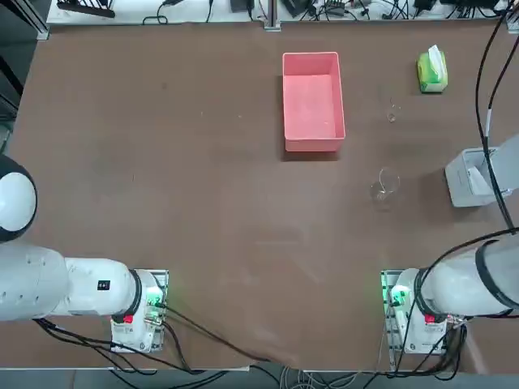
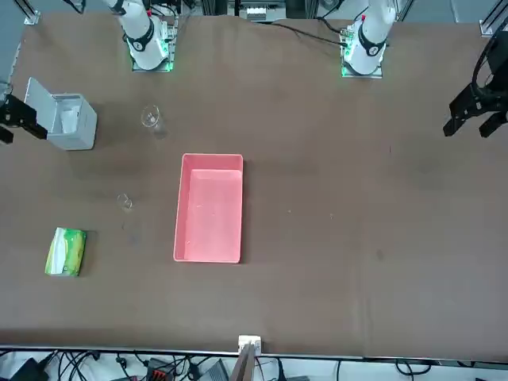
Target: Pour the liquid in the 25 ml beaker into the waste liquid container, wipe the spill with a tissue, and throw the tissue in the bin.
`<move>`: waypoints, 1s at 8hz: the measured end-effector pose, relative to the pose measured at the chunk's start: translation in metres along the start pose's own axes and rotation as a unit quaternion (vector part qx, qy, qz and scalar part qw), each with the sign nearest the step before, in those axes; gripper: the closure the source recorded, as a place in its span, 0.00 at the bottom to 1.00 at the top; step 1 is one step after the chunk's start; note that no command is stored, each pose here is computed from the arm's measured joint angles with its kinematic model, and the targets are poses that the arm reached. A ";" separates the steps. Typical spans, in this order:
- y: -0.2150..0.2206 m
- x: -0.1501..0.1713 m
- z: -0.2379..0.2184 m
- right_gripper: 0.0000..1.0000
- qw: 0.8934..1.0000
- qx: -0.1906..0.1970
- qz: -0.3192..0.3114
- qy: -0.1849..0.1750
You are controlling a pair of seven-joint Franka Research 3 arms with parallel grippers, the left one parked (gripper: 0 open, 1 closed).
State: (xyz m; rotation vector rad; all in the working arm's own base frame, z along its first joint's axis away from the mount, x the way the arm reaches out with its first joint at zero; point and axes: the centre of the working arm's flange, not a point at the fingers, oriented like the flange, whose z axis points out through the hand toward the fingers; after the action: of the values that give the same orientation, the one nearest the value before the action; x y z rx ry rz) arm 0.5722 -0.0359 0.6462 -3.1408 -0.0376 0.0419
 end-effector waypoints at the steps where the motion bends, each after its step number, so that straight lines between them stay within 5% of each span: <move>1: -0.009 -0.008 -0.008 0.00 1.000 -0.005 0.022 -0.003; 8: -0.002 -0.018 -0.009 0.00 0.997 -0.005 0.069 -0.024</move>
State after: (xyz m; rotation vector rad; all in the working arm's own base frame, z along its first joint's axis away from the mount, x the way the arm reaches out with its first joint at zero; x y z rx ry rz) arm 0.5539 -0.0345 0.6558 -3.1463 0.1788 0.1160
